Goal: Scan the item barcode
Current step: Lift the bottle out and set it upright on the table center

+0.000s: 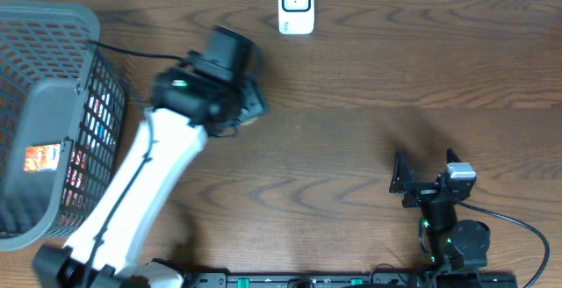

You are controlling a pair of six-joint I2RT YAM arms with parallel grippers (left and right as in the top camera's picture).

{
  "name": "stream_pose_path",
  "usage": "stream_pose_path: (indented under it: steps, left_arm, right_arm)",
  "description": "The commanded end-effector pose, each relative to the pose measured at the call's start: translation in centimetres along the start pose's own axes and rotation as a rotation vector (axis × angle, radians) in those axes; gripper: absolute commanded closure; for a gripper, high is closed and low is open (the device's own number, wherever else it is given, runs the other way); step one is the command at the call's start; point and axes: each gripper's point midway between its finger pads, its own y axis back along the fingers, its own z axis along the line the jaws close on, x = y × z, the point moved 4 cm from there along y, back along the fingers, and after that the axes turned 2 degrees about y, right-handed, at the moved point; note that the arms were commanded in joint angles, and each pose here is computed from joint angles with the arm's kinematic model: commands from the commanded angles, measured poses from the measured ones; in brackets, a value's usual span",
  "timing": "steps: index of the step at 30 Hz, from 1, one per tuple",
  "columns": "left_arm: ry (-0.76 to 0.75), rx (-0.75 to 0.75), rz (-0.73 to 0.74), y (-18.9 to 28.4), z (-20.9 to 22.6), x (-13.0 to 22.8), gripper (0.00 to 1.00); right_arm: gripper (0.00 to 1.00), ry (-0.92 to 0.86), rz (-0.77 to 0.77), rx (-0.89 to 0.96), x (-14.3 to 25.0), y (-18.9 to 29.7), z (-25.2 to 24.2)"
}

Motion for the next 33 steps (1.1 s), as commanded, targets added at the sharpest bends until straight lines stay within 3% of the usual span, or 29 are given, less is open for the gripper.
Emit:
stream_pose_path:
  steps: [1,14,18,24,33]
  left_arm:
    - [0.121,-0.081,-0.052,-2.8,-0.4,1.1,0.39]
    - [0.602,-0.307,-0.083,-15.3,-1.4,8.3,0.39]
    - [0.681,-0.298,-0.071,-17.5,-2.2,9.4,0.38]
    - [0.707,-0.226,-0.034,-17.8,-3.7,9.4,0.23]
    - [0.671,-0.102,-0.012,-13.7,-5.6,8.9,0.14]
  right_arm:
    - [0.01,0.015,0.001,0.000,0.1,0.0,0.1]
    - [0.01,0.015,0.001,0.000,0.1,0.0,0.1]
    - [0.01,0.015,0.001,0.000,0.1,0.0,0.1]
    - [0.01,0.015,0.001,0.000,0.1,0.0,0.1]
    - [0.01,0.015,0.001,0.000,0.1,0.0,0.1]
